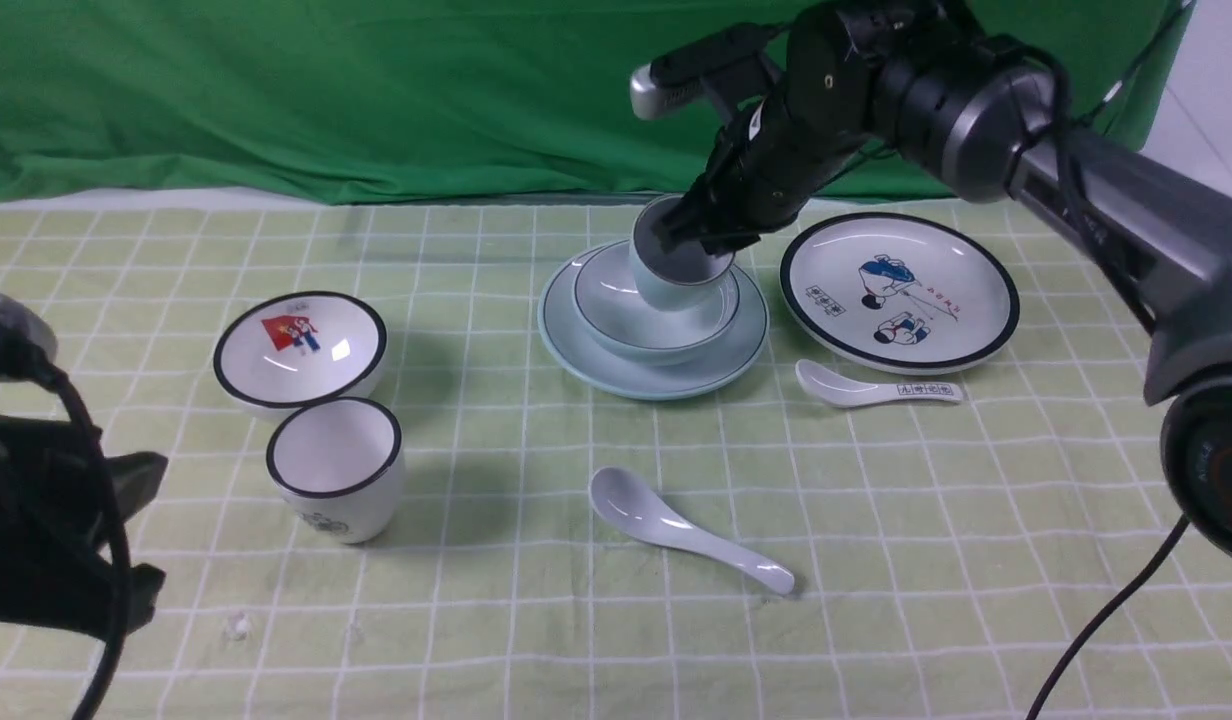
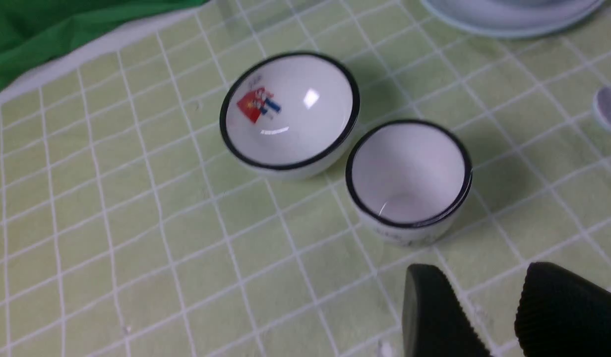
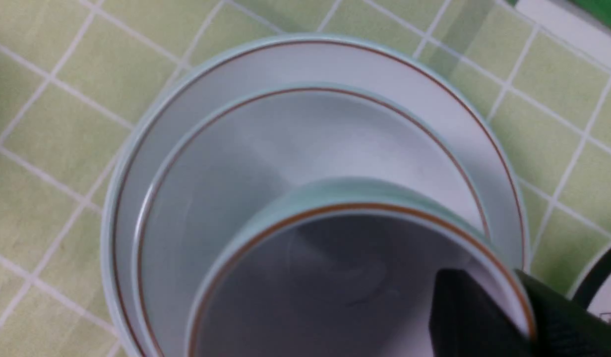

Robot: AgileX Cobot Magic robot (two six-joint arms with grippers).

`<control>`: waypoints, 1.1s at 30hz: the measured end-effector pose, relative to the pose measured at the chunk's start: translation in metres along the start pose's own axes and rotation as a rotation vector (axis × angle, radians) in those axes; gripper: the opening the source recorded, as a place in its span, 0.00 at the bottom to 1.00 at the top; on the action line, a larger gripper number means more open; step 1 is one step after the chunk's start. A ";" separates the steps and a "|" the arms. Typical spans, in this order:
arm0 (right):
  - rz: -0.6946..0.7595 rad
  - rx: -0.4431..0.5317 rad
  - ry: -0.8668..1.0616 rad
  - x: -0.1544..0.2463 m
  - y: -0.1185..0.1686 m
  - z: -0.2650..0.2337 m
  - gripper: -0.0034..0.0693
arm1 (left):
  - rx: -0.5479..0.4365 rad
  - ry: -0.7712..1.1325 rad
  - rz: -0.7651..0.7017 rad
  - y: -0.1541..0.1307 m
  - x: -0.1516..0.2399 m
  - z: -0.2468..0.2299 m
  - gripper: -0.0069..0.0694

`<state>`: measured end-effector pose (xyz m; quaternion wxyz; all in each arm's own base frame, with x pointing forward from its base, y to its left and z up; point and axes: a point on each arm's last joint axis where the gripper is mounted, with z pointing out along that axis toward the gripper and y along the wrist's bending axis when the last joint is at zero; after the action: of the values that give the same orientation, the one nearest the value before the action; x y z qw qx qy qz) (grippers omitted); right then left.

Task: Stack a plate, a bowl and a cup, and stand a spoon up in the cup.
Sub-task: Use the right arm to put the blue teacup into the blue rice bowl in the middle, then use the right arm to grab a blue soup spoon

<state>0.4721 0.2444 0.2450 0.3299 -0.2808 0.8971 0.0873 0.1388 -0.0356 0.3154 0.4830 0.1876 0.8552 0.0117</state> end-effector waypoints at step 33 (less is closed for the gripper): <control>-0.105 -0.257 0.616 0.115 0.105 -0.043 0.06 | 0.058 -0.049 -0.093 -0.005 -0.005 -0.001 0.39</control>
<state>0.3179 0.2655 0.2014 0.0095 -0.3791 0.9206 0.0937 0.1387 -0.0416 0.3186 0.4984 0.1617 0.8508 -0.0401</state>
